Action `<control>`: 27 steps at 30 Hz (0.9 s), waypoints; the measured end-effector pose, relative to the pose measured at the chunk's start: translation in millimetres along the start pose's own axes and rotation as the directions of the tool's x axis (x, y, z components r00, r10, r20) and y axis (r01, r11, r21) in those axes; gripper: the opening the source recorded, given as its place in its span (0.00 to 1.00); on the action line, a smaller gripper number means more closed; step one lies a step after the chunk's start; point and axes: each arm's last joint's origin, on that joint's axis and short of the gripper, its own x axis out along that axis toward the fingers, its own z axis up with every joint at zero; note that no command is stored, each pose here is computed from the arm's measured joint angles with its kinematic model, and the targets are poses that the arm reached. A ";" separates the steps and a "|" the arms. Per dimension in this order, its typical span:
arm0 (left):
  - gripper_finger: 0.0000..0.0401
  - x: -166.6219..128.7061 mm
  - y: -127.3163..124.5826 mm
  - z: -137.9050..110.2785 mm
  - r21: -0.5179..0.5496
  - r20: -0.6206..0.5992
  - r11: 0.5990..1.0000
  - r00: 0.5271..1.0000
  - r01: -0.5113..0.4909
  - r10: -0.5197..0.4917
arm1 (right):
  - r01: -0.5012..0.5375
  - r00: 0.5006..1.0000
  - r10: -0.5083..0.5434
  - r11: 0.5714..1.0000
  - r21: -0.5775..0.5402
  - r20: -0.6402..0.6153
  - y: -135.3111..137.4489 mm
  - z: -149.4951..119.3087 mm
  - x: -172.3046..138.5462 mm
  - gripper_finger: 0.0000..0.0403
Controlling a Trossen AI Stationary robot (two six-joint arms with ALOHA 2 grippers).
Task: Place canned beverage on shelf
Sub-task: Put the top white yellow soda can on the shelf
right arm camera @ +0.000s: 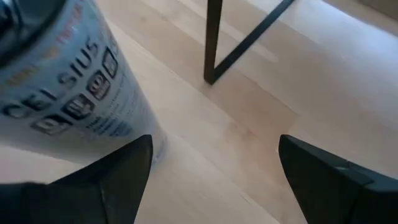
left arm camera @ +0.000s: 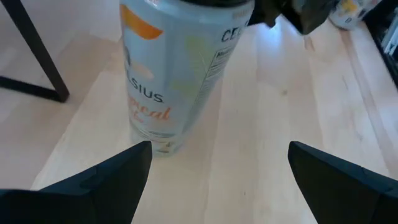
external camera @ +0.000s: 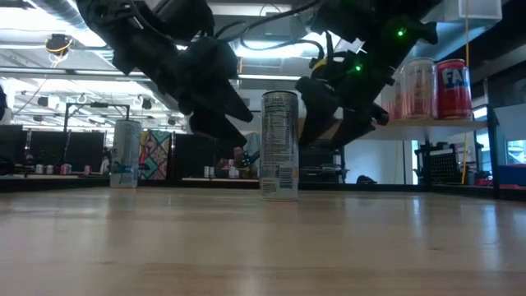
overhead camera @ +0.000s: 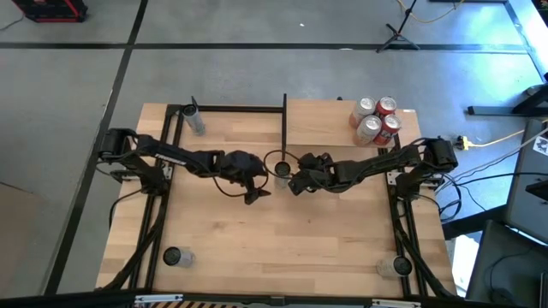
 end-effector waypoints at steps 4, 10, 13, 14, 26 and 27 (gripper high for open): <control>0.93 0.0 -0.4 -0.1 -0.008 -0.004 1.000 1.000 0.014 -0.014 | -0.003 1.000 0.002 1.000 0.013 0.028 1.3 2.1 0.0 0.83; 0.93 1.9 1.2 -0.1 0.052 -0.012 0.997 0.998 0.058 -0.058 | -0.035 0.997 0.032 0.999 0.041 0.071 5.2 6.1 -0.5 0.83; 0.93 1.7 6.2 2.1 0.050 0.009 0.999 1.000 0.015 -0.016 | -0.044 0.996 0.041 0.998 0.037 0.081 6.1 7.2 -0.6 0.83; 0.93 1.5 8.6 3.1 0.044 0.017 0.999 1.000 -0.006 0.005 | -0.048 0.995 0.045 0.998 0.034 0.084 6.5 7.5 -0.7 0.83; 0.93 -2.9 27.2 9.0 -0.057 0.042 0.994 0.995 -0.089 0.091 | -0.127 0.991 0.126 0.991 0.030 0.039 10.0 7.3 -1.2 0.83; 0.93 -3.8 27.8 8.9 -0.058 0.036 0.994 0.995 -0.090 0.093 | -0.137 0.990 0.136 0.990 0.027 0.033 11.1 6.4 -2.1 0.83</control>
